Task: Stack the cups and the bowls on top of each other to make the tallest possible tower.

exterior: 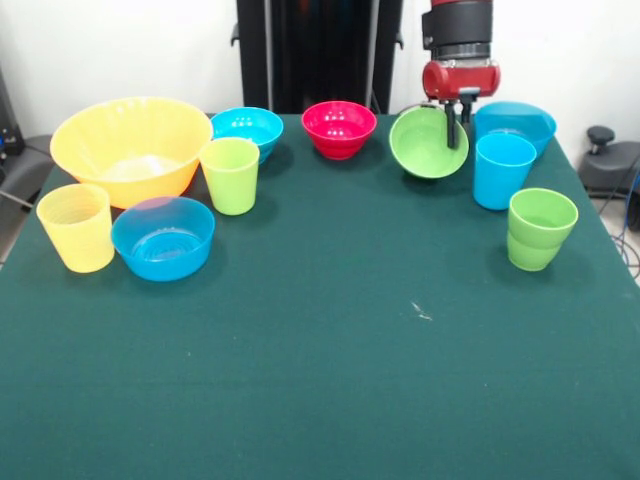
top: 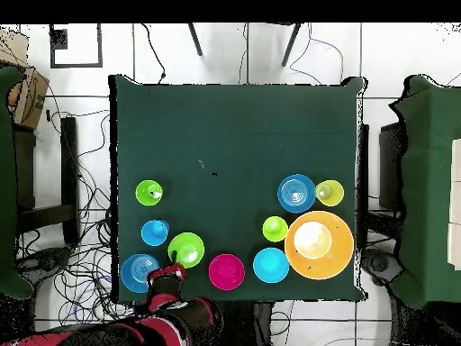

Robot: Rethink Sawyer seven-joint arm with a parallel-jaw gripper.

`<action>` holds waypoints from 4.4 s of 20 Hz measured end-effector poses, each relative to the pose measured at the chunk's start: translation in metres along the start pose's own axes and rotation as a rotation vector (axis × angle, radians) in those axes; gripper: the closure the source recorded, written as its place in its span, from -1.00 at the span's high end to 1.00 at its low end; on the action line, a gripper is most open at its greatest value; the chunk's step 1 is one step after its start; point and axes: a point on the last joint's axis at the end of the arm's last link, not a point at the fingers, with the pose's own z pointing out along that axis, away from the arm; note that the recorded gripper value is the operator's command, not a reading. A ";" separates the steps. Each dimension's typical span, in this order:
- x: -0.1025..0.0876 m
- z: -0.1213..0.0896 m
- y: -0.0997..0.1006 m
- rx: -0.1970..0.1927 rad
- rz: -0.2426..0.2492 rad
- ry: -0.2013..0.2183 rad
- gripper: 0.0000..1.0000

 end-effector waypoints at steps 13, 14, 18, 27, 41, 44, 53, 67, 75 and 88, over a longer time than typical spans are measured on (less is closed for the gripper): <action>-0.008 -0.003 -0.017 -0.010 0.036 -0.017 -1.00; -0.008 -0.003 -0.019 -0.015 0.034 -0.019 -1.00; -0.009 -0.003 -0.024 -0.026 0.032 -0.024 -1.00; -0.014 -0.003 -0.032 -0.085 0.055 -0.013 -1.00; -0.022 -0.002 -0.034 -0.145 0.062 0.050 -1.00; -0.025 -0.002 -0.037 -0.162 0.071 0.066 -1.00; -0.036 0.001 -0.041 -0.193 0.099 0.093 -1.00; -0.054 0.001 -0.057 -0.261 0.125 0.172 -1.00; -0.069 -0.002 -0.070 -0.295 0.141 0.237 -1.00; -0.095 -0.004 -0.093 -0.354 0.179 0.252 -1.00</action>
